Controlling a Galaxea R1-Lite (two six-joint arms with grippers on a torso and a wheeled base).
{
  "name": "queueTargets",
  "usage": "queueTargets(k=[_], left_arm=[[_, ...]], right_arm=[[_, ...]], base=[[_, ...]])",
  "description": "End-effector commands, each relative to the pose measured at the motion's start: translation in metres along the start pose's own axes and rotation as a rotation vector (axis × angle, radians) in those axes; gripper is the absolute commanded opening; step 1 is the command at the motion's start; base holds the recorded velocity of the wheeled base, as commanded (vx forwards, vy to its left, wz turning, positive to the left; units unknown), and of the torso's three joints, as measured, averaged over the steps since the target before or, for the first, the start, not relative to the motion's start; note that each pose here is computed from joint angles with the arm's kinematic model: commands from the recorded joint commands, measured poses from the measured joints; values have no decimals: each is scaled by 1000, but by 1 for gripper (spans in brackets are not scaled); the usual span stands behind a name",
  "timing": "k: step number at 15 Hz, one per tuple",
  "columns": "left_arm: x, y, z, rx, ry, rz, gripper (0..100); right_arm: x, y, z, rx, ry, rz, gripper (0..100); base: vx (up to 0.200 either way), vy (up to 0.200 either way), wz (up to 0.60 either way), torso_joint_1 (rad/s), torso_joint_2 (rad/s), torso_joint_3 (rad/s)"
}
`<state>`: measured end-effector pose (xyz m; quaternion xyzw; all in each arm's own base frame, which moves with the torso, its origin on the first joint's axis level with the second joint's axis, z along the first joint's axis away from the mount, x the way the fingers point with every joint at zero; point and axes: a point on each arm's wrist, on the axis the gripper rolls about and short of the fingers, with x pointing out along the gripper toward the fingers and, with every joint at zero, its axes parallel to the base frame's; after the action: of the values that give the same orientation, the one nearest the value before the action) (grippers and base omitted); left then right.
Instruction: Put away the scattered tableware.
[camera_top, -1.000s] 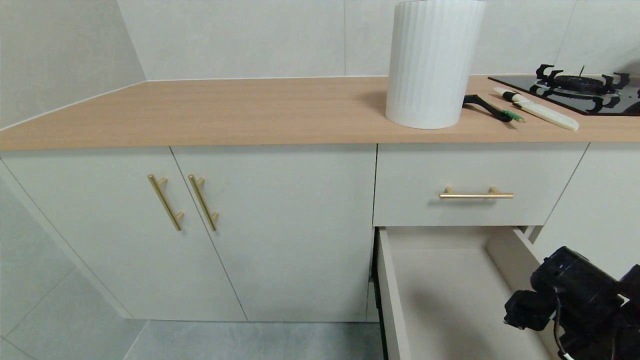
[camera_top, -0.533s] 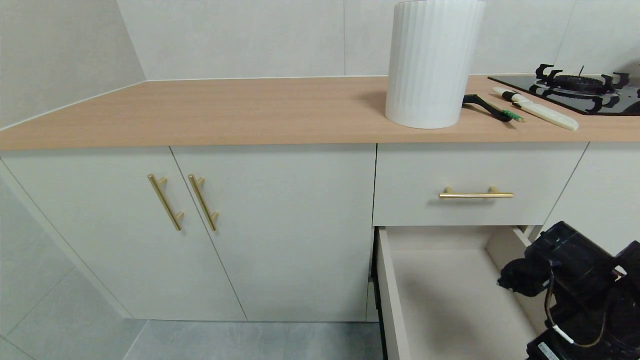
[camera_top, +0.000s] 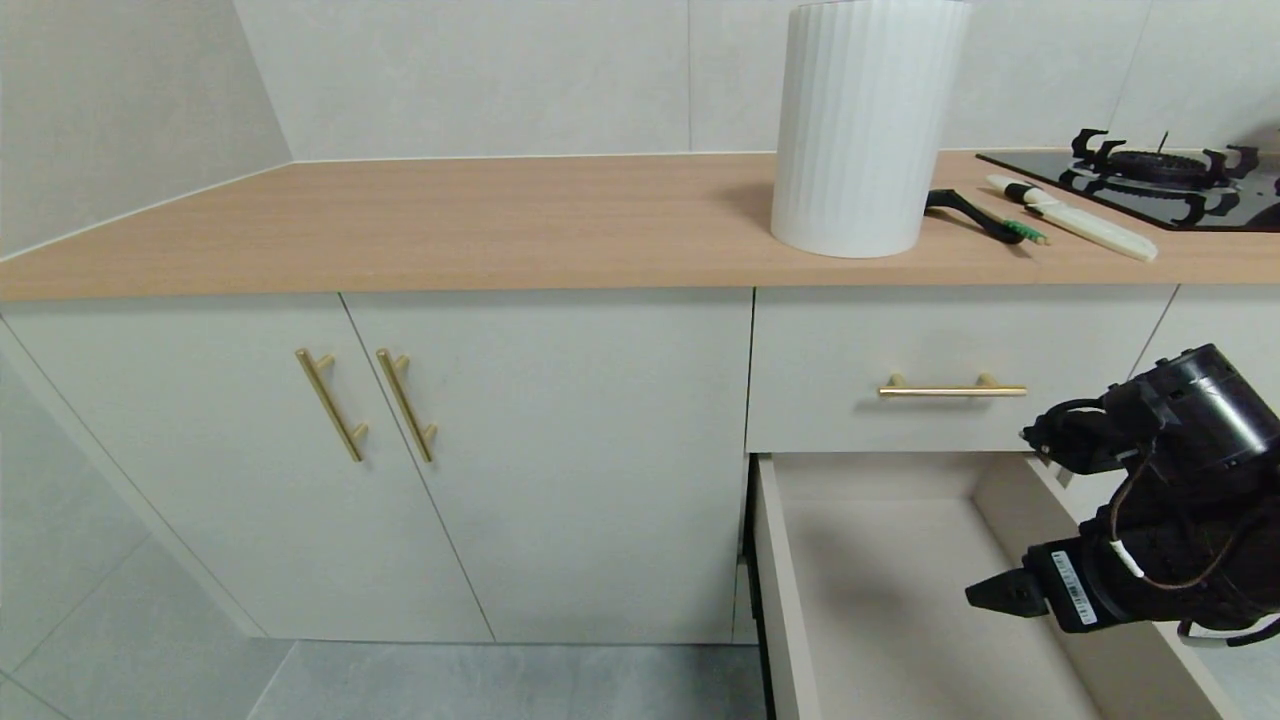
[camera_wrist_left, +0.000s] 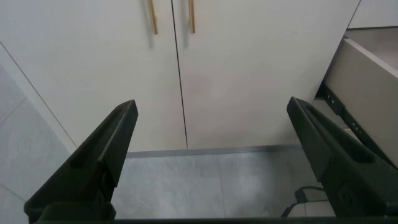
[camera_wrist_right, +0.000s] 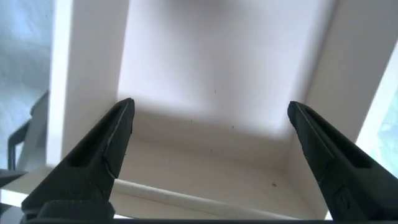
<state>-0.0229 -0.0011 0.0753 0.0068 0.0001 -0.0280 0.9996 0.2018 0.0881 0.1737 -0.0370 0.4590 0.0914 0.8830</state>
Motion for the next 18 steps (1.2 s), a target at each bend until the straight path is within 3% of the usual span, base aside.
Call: queueTargets(k=[1, 6, 10, 18], left_arm=[[0, 0, 0, 0, 1, 1, 100], [0, 0, 0, 0, 1, 1, 100], [0, 0, 0, 0, 1, 1, 100], [0, 0, 0, 0, 1, 1, 100]], right_arm=[[-7, -2, -1, 5, -26, 2, 100], [-9, -2, -1, 4, -38, 1, 100], [-10, -3, -3, 3, -37, 1, 100], [-15, -3, -3, 3, -59, 3, 100]], base=[[0, 0, 0, 0, 0, 0], [0, 0, 0, 90, -191, -174], [0, 0, 0, 93, -514, -273], [0, 0, 0, 223, -441, -251]])
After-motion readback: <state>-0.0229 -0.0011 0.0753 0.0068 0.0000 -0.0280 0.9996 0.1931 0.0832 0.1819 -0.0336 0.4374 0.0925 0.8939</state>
